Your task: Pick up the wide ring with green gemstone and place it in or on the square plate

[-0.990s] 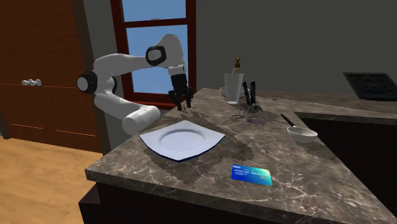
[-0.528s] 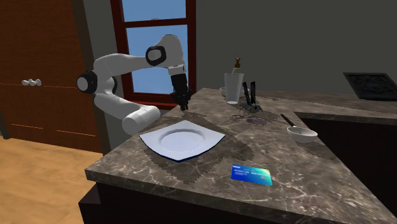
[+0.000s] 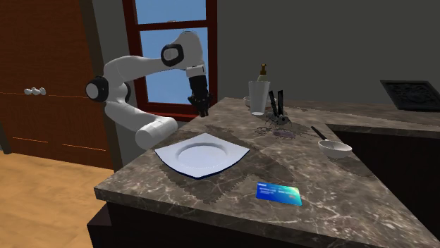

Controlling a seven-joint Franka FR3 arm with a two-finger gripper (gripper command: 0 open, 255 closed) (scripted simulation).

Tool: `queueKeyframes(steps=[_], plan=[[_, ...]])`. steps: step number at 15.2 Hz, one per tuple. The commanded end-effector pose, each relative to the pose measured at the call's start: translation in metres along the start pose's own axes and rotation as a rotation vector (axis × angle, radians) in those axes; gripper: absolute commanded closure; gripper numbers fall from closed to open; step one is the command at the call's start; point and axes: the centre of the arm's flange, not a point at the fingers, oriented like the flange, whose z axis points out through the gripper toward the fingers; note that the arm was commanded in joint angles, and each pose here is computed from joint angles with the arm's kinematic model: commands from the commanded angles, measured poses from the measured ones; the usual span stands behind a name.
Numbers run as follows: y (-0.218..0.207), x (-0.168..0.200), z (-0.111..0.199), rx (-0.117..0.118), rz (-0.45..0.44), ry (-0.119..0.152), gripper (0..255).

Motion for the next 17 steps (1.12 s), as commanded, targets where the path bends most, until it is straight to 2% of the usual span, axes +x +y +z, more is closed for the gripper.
queueKeyframes(steps=[1,12,17], plan=[[0.0,0.002,-0.01,0.0,0.0,0.0,255],[-0.001,0.015,-0.067,0.0,0.0,0.0,255],[0.035,0.054,-0.062,0.0,0.0,0.0,255]])
